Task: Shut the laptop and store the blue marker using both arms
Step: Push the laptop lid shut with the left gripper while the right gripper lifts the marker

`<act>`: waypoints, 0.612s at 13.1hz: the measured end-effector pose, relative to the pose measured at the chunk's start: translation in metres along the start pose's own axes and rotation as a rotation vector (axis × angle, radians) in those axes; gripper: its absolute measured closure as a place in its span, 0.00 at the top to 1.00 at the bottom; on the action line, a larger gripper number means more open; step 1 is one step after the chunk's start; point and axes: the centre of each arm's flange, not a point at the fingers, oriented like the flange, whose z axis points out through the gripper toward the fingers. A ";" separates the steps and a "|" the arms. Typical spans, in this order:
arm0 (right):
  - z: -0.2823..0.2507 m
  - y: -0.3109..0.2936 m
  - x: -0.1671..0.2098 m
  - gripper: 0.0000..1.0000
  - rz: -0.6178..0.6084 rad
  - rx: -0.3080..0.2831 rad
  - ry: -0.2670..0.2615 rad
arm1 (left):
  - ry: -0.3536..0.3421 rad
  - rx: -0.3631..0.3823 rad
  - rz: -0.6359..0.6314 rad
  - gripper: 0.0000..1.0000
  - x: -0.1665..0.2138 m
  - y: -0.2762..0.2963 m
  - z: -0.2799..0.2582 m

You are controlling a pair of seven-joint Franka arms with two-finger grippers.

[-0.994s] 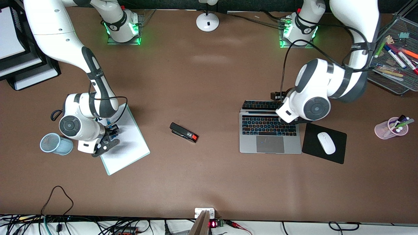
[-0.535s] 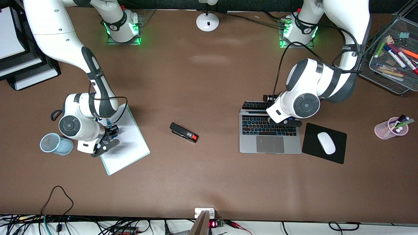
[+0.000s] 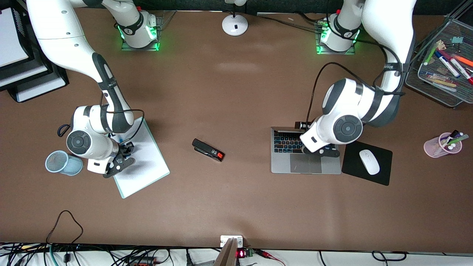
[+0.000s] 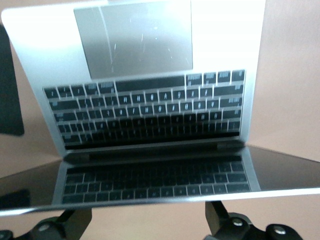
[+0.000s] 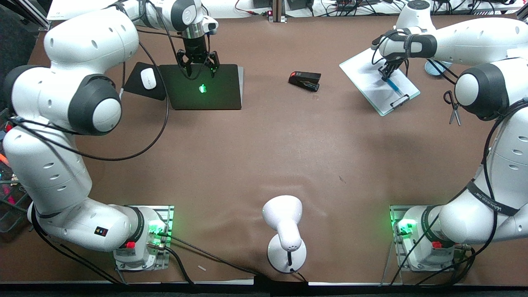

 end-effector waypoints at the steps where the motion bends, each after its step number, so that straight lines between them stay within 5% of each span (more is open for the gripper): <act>1: 0.000 0.000 0.000 0.18 0.000 0.000 0.000 | 0.010 -0.003 -0.002 1.00 0.010 0.000 0.003; 5: -0.007 0.001 0.002 0.18 0.000 -0.007 0.014 | 0.076 -0.019 -0.011 1.00 0.046 0.001 0.040; 8: -0.056 0.006 0.009 0.18 0.002 -0.045 0.093 | 0.136 -0.033 -0.017 1.00 0.065 0.001 0.060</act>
